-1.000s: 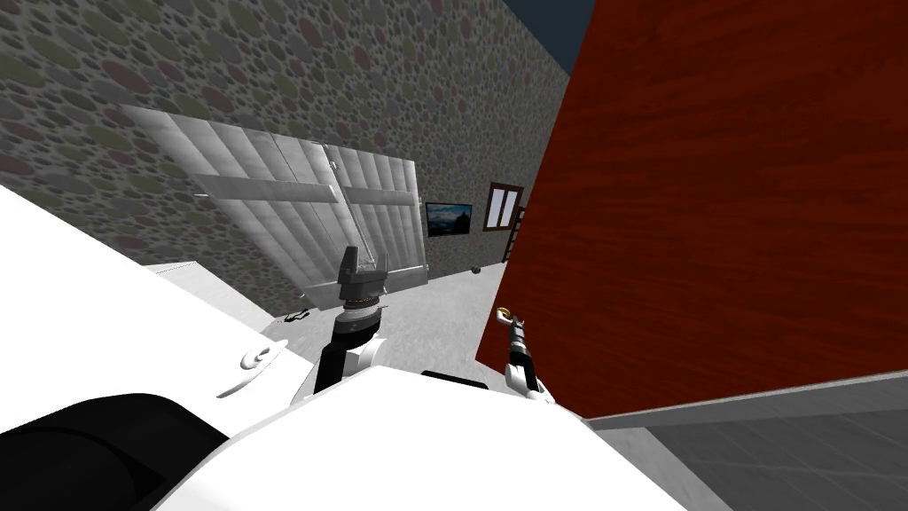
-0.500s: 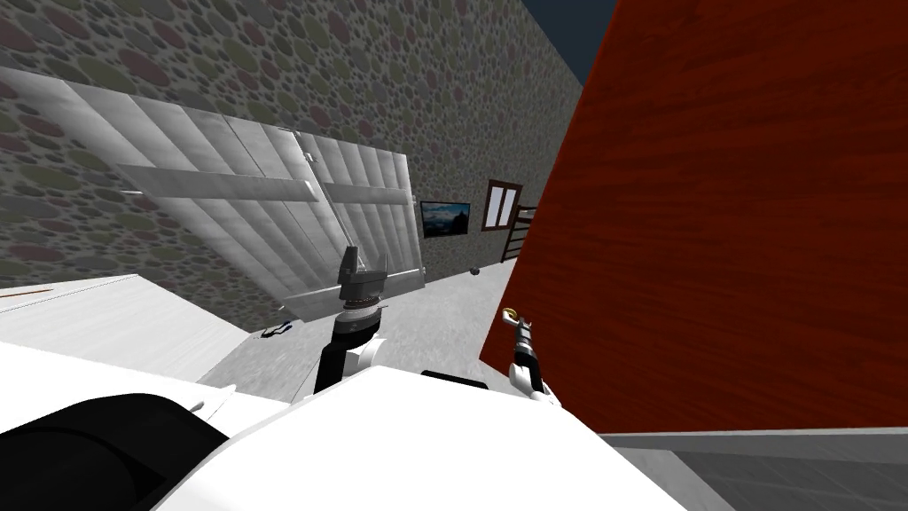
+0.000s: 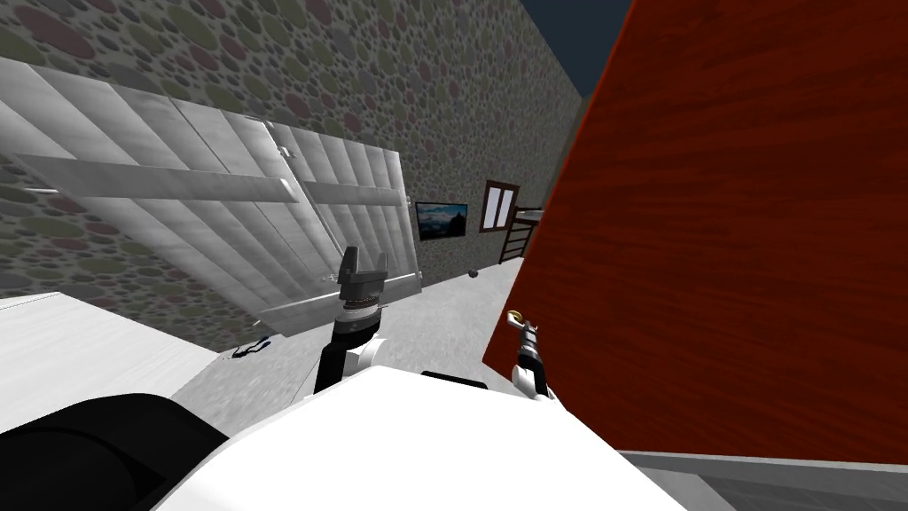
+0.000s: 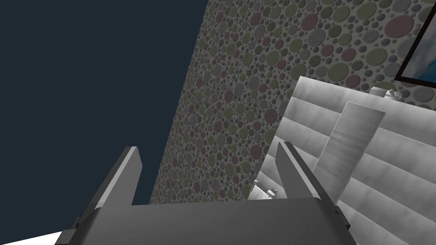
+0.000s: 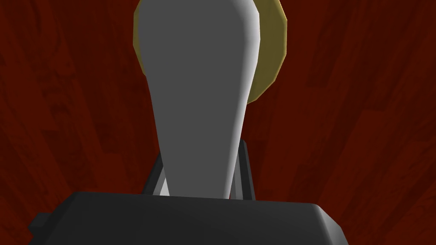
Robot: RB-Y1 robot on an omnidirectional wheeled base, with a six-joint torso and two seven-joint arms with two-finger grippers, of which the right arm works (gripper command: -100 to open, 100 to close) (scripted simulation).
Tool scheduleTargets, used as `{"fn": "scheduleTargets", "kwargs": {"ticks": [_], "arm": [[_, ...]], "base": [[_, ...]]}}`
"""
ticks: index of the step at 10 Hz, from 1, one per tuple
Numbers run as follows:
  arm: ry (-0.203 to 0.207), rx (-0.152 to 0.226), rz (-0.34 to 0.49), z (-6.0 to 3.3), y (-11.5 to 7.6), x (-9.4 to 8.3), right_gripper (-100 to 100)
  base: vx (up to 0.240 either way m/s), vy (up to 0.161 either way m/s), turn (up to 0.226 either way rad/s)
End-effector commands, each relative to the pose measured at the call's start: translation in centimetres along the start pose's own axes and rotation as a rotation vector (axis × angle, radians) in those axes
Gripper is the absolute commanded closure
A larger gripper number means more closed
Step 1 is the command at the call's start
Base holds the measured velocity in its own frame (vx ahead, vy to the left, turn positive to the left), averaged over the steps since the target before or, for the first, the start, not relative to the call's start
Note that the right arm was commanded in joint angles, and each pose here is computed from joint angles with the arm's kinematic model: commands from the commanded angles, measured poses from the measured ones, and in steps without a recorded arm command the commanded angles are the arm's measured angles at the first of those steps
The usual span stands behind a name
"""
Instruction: Push the door open
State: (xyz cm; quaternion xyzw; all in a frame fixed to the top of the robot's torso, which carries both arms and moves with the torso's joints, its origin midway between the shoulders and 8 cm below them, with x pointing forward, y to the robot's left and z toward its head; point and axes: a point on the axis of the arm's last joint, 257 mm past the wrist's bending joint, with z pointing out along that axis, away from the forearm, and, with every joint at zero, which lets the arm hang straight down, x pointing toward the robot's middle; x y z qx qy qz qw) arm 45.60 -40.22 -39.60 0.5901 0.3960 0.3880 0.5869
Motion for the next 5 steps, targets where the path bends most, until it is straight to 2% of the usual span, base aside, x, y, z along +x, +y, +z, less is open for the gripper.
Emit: {"fn": "scheduleTargets", "kwargs": {"ticks": [1,2,3,4,5], "arm": [[-0.01,-0.011,0.006,0.27,0.5,-0.2,100],[-0.019,-0.01,0.007,0.27,0.5,-0.5,100],[-0.024,-0.005,0.001,0.07,0.2,-1.1,100],[-0.051,-0.008,0.0,0.14,0.4,-2.4,100],[-0.063,-0.008,0.001,0.13,0.4,-2.9,100]], "base": [[0.17,0.049,-0.035],[0.172,0.066,-0.054],[0.074,0.014,-0.048],[0.139,-0.009,-0.055],[0.207,0.031,-0.042]]}}
